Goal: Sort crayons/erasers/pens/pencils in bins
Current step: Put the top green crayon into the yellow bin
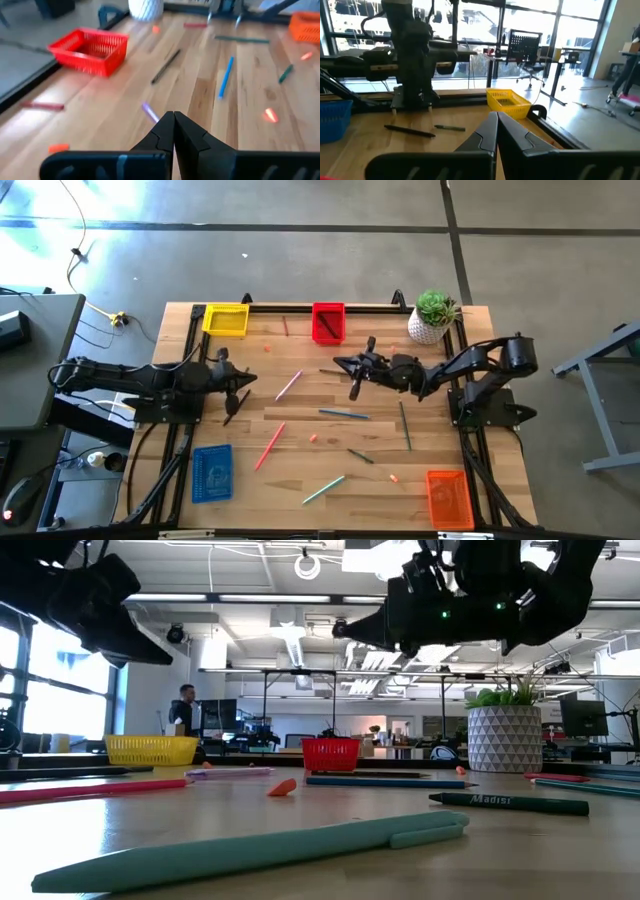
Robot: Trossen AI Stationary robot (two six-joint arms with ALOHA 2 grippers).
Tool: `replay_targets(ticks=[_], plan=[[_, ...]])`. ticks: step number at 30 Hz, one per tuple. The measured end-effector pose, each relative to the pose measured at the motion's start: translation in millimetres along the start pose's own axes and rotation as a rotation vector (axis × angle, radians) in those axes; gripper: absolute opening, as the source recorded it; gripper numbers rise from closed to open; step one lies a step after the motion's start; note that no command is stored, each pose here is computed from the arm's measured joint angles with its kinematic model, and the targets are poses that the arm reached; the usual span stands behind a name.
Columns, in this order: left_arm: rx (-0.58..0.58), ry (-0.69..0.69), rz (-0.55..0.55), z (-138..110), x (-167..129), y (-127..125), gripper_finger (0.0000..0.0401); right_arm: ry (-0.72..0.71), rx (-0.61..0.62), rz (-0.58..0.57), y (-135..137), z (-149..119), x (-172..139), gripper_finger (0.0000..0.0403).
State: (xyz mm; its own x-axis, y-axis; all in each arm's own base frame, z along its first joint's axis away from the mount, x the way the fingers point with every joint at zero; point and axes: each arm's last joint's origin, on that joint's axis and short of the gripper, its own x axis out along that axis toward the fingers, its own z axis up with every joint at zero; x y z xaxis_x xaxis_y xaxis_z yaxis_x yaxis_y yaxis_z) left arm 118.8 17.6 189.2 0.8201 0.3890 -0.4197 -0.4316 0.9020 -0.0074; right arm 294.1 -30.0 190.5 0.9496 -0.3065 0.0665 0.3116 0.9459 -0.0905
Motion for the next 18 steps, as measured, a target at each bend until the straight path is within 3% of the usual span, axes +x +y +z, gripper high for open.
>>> replay_targets(ticks=[11, 18], plan=[[-0.105, 0.378, 0.216, 36.2, 15.4, 8.6, 0.0000, -0.035, -0.058, 0.004, -19.0, 13.7, -1.4, 0.0000], [-0.209, 0.568, 0.191, 37.5, 36.3, 32.4, 0.0000, -0.006, -0.070, 0.038, -34.6, 8.7, 0.9, 0.0000]])
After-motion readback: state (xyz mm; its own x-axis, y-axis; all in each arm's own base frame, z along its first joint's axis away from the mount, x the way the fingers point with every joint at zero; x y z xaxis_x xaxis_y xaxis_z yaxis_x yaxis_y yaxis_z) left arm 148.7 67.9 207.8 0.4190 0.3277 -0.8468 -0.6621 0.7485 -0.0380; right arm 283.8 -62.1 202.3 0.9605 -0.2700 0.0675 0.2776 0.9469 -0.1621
